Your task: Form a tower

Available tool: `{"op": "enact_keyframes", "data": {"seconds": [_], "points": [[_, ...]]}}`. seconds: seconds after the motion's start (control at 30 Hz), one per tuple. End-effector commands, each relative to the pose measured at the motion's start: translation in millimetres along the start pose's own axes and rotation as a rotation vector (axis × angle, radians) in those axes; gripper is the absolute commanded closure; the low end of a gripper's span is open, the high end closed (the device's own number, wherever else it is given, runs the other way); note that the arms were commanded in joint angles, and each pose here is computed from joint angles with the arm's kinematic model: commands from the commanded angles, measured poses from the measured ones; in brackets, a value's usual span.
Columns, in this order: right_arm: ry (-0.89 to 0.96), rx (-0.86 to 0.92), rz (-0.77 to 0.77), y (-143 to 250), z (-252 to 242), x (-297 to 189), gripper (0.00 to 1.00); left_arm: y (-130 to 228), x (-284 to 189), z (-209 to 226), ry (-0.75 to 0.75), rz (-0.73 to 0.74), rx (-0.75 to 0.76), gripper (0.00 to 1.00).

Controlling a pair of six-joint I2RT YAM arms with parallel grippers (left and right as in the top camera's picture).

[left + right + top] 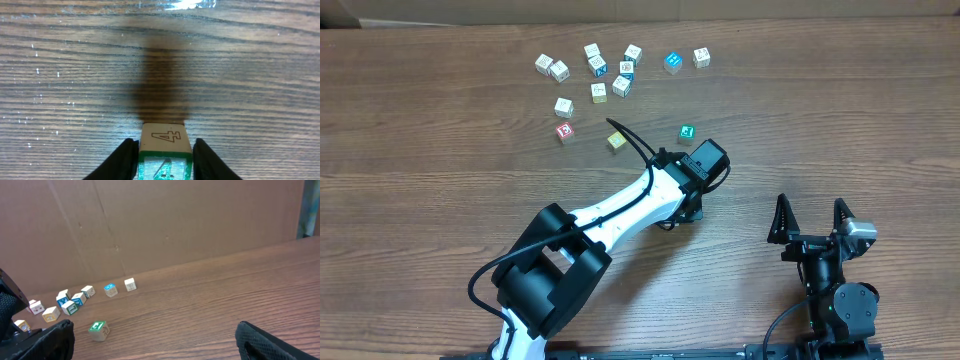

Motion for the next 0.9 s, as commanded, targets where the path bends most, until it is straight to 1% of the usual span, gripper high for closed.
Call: {"op": "enact_keyframes", "data": {"seconds": [0.0,0.03,0.07,0.1,0.27,0.37,0.5,0.7,0.77,0.87], "points": [[-0.006,-0.004,0.0,2,0,0,0.0,3,8,1,-0.023,0.004,-0.035,0.64],[-0.006,-0.004,0.0,2,0,0,0.0,3,8,1,-0.023,0.004,-0.035,0.6],[-0.006,-0.004,0.0,2,0,0,0.0,3,8,2,-0.025,0.006,-0.035,0.52],[-0.006,-0.004,0.0,2,0,0,0.0,3,8,2,-0.025,0.007,-0.034,0.48],[-0.006,-0.004,0.0,2,0,0,0.0,-2,7,6,-0.046,-0.016,0.018,0.35],[-0.006,-0.004,0.0,2,0,0,0.0,-16,-1,13,-0.071,-0.057,0.049,0.31],[-0.006,-0.004,0.0,2,0,0,0.0,-47,-25,16,-0.04,-0.12,0.066,0.27],[-0.006,-0.004,0.0,2,0,0,0.0,-99,-78,29,-0.003,-0.232,0.074,0.26],[-0.006,-0.004,0.0,2,0,0,0.0,-109,-95,35,-0.006,-0.245,0.092,0.28],[-0.006,-0.004,0.0,2,0,0,0.0,-118,-113,42,-0.019,-0.261,0.157,0.25]]}}
Point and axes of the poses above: each gripper's point midway between its finger pads, its own x axis out along the fingers, its own z axis along the line the jaws close on, y = z × x, the point moved 1 cm from there along -x, back along the fingers, and after that the axes turned 12 degrees about x, right-handed, at the moved point
